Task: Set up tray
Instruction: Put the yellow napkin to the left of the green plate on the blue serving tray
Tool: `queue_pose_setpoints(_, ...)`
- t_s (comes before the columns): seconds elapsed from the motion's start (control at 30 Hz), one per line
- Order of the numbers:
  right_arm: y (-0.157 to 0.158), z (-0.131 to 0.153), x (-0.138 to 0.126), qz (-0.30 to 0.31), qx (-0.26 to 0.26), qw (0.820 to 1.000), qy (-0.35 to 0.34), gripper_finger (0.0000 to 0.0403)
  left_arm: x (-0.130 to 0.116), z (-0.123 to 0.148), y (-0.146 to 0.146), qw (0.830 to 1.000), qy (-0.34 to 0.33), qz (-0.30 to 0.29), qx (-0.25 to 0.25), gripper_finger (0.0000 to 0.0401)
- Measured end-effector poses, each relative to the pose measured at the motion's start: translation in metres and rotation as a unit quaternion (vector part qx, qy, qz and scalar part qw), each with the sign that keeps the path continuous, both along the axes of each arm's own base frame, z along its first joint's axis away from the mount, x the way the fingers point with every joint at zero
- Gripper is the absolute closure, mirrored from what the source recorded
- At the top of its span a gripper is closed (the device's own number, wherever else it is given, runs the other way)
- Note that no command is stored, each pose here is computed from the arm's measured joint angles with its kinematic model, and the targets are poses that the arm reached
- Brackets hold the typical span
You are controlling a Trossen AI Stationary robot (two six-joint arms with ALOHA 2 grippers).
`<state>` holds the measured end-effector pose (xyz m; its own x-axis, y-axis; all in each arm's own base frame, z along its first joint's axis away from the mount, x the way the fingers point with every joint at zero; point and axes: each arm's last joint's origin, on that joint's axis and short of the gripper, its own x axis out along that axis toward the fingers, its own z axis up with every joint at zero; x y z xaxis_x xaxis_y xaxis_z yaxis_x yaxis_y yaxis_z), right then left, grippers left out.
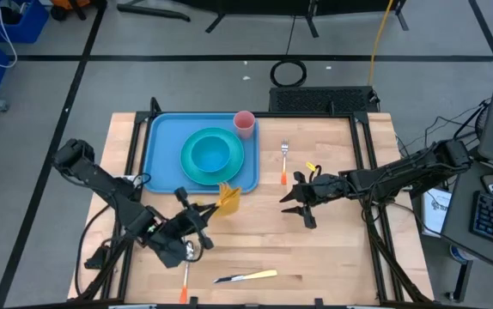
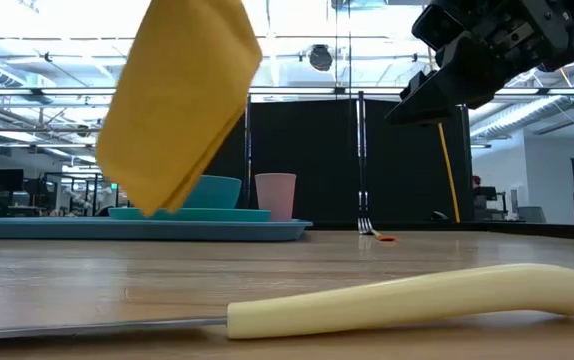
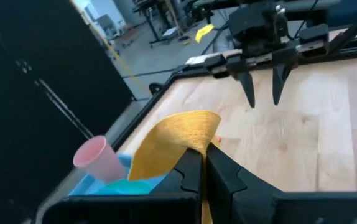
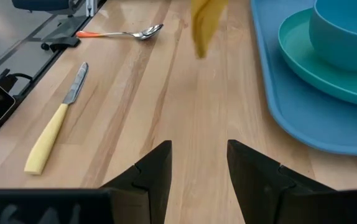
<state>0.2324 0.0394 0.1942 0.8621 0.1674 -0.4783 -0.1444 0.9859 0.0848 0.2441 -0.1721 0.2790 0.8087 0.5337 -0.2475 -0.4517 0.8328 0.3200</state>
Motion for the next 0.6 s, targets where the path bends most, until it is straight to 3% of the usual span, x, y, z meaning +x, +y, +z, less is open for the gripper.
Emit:
queue_pose_setpoints(0.33,0.0,0.0,0.0,0.006,-0.008,1.0,-0.004,0.0259,-0.046,-0.011,-0.017,0.998,-0.057,0.026,-0.001,0.0399)
queue_pose_setpoints(0.6,0.0,0.001,0.0,0.006,-0.008,1.0,-0.005,0.0259,-0.085,-0.008,-0.009,0.994,-0.102,0.017,-0.043,0.0399)
